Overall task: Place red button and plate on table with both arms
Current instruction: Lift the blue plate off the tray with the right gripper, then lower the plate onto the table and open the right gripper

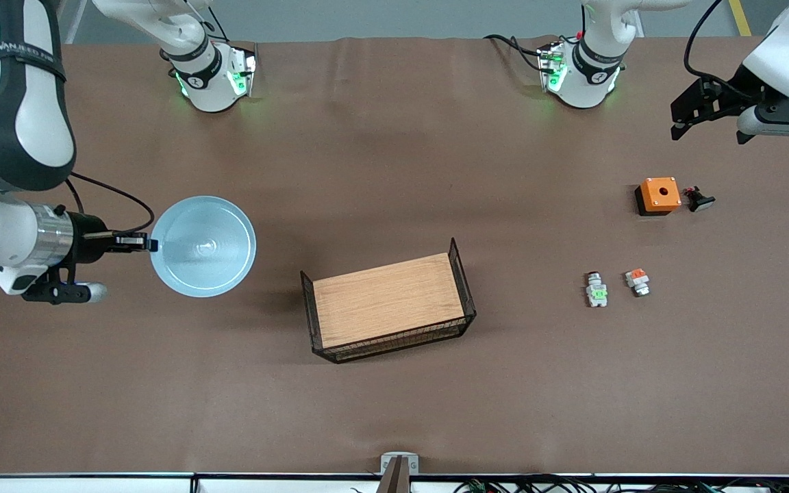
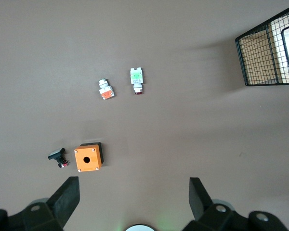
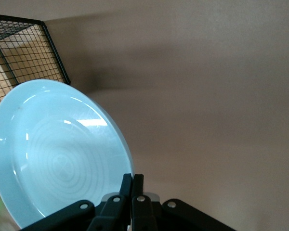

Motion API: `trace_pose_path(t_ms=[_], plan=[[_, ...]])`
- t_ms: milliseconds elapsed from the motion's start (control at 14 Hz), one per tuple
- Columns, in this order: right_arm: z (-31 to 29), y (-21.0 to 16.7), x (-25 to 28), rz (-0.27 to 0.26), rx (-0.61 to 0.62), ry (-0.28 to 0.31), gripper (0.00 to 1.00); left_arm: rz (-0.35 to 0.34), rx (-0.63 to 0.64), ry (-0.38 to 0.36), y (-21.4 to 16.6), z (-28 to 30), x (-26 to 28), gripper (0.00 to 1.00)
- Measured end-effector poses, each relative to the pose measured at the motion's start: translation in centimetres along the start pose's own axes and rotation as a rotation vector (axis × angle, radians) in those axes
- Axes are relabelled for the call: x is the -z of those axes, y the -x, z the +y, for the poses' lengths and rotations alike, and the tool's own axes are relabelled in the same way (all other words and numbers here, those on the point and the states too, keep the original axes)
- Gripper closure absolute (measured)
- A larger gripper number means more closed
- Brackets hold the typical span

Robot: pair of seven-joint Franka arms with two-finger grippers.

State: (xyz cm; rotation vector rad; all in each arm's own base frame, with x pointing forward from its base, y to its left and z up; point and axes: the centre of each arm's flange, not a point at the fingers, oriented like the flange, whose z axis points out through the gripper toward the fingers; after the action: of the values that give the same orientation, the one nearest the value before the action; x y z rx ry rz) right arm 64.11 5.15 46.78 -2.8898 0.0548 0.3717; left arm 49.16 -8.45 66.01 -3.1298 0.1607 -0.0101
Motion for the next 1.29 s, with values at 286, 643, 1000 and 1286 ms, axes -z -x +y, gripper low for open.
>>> trace_pose_path(t_ms=[286, 643, 1000, 1286], plan=[[4.6, -2.1, -5.1, 0.048, 0.104, 0.003, 0.98, -0.001, 0.000, 0.006, 0.0, 0.3, 0.0, 0.00], [11.4, -2.5, -8.0, 0.097, 0.230, 0.019, 0.98, -0.002, 0.019, 0.022, 0.0, 0.4, 0.0, 0.00], [16.3, -2.3, -10.7, 0.163, 0.355, 0.082, 0.98, -0.003, 0.019, 0.022, 0.0, 0.4, 0.0, 0.00], [20.5, -2.0, -10.8, 0.203, 0.427, 0.114, 0.98, -0.003, 0.044, 0.022, 0.0, 0.4, 0.0, 0.00]])
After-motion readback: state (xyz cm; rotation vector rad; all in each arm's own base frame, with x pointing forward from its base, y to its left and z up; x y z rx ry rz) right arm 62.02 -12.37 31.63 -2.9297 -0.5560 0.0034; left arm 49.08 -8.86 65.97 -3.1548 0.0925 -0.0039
